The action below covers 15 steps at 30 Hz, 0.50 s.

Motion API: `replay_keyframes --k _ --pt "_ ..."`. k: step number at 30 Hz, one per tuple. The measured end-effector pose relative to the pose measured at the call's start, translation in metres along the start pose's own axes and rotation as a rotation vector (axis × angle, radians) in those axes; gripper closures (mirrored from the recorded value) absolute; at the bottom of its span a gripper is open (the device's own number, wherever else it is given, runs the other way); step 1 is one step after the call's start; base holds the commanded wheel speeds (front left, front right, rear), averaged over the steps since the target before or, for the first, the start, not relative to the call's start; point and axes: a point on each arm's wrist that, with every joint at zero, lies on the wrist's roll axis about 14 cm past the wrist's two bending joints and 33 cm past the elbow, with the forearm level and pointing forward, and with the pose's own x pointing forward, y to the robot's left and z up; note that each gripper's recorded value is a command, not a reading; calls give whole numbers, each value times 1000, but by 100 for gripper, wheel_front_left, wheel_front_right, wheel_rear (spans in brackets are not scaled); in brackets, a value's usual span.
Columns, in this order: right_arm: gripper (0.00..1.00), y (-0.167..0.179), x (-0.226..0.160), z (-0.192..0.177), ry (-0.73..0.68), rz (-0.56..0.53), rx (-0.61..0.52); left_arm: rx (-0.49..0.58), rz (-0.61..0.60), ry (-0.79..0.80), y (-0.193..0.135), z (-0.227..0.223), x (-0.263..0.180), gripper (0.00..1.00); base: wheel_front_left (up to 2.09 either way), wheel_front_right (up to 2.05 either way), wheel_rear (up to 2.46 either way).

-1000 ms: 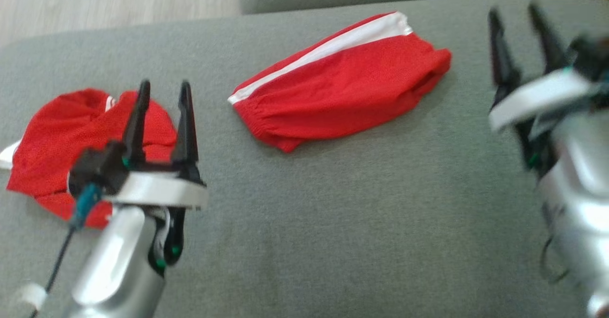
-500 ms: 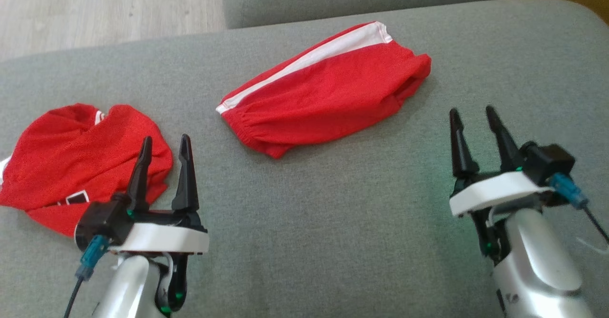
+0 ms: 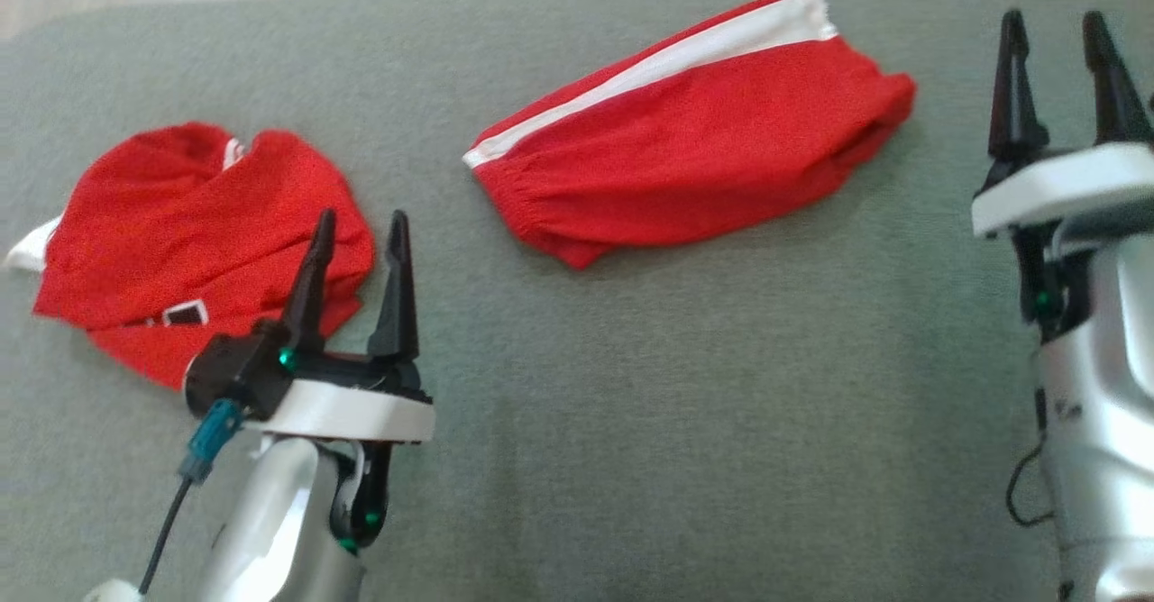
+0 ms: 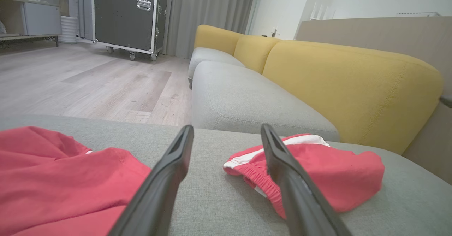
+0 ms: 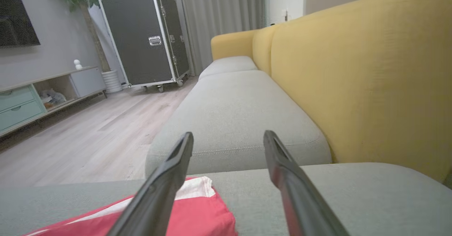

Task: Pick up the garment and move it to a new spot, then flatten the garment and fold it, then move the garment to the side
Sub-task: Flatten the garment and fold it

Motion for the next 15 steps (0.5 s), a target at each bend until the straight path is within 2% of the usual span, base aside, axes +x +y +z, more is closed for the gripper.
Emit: replay_keyframes --k 6,15 --pt "0 24 33 -39 152 55 48 2 30 15 12 -5 2 0 0 0 0" --pt "0 16 58 -112 403 13 39 18 124 47 46 -13 -11 0 0 0 0"
